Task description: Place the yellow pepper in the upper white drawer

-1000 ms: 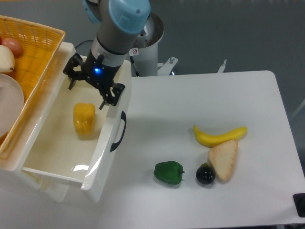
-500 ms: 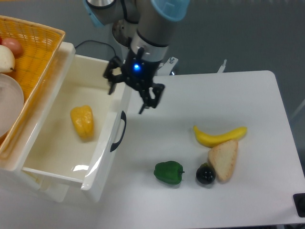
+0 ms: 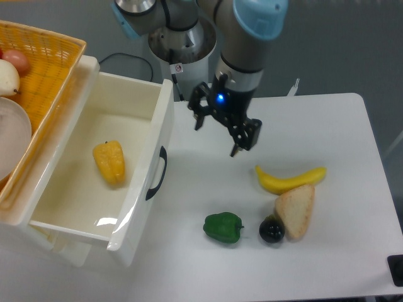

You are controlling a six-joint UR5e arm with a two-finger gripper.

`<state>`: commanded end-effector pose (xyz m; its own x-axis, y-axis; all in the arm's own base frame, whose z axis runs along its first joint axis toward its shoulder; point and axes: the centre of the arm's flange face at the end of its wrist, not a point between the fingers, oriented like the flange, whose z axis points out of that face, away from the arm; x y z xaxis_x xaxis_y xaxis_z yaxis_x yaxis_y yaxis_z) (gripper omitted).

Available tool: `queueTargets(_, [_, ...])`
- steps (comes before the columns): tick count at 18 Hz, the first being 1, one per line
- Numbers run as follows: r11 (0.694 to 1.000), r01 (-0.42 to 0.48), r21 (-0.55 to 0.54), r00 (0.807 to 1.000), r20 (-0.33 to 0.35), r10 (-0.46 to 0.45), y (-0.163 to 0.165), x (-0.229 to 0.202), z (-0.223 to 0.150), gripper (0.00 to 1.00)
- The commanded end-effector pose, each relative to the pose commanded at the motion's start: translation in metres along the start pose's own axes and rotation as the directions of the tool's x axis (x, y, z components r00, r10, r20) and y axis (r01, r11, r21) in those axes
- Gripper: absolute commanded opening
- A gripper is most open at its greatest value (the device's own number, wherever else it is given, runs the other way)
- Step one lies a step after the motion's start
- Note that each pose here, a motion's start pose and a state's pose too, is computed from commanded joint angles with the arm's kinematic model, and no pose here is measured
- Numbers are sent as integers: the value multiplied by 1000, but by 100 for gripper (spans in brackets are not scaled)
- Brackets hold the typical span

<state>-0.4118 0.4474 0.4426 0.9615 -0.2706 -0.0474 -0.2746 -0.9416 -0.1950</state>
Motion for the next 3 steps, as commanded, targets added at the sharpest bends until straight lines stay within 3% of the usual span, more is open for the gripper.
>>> queueTargets(3, [999,6,-45,1000,6,-6,7,-8,9,100])
